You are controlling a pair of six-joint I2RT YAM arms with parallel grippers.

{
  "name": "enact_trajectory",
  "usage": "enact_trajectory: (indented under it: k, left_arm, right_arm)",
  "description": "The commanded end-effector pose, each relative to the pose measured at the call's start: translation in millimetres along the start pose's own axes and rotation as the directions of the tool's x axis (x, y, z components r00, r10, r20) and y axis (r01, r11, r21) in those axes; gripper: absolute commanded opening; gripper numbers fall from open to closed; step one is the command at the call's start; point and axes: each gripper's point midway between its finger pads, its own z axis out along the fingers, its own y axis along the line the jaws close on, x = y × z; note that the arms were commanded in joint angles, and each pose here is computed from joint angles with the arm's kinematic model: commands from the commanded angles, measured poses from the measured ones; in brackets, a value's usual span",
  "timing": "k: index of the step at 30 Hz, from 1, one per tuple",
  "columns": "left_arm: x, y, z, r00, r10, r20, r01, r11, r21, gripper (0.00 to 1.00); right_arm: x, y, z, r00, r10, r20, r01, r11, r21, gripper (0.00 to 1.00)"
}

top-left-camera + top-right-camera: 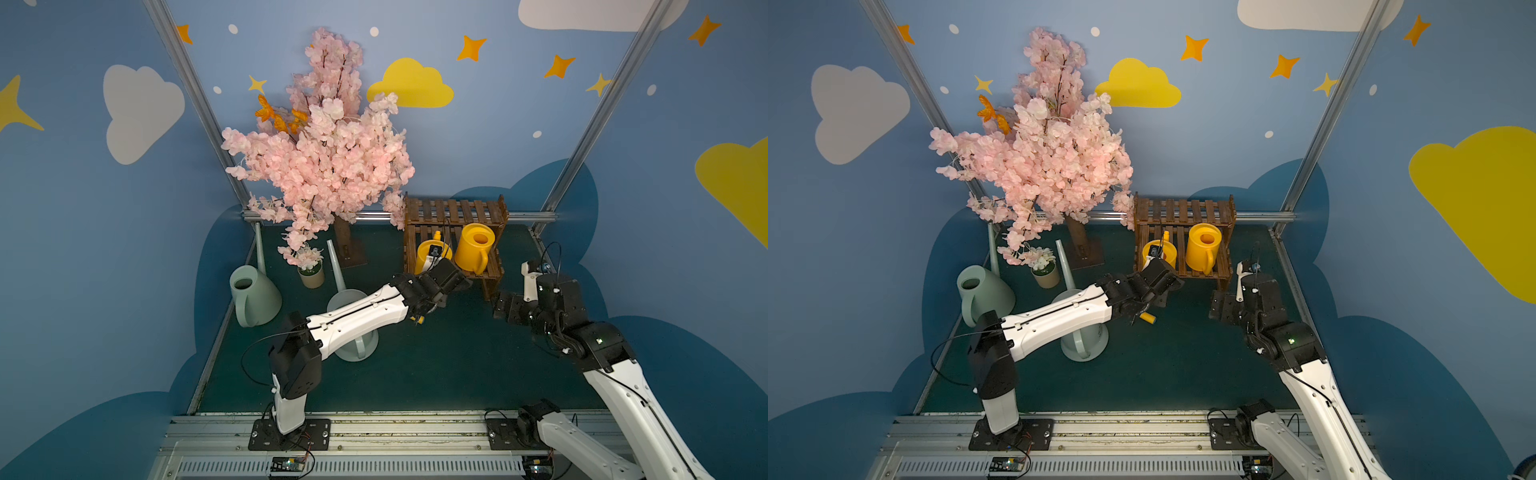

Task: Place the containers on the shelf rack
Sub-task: 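Place the container on the shelf.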

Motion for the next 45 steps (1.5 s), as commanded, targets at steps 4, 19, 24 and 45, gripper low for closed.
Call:
enact_trajectory:
  k: [4, 19, 24, 45]
  left_arm:
    - [-13, 1, 7, 0.999, -0.036, 0.018, 0.037, 0.999, -0.017, 0.02]
    - [-17, 0, 31, 0.999, -0.025, 0.020, 0.026, 0.998, -0.061, 0.02]
    - [-19, 0, 38, 0.999, -0.027, 0.024, 0.028, 0.997, -0.071, 0.03]
    - [-28, -3, 23, 0.999, -0.028, -0.034, 0.028, 1.000, 0.006, 0.02]
  right_arm:
    - [0, 3, 1, 1.000, -0.009, 0.008, 0.009, 1.000, -0.014, 0.98]
    - [4, 3, 1, 1.000, -0.007, 0.005, 0.007, 1.000, -0.018, 0.98]
    - [5, 3, 0, 1.000, -0.005, 0.007, 0.005, 1.000, -0.019, 0.98]
    - [7, 3, 2, 1.000, -0.001, 0.010, 0.001, 1.000, -0.020, 0.98]
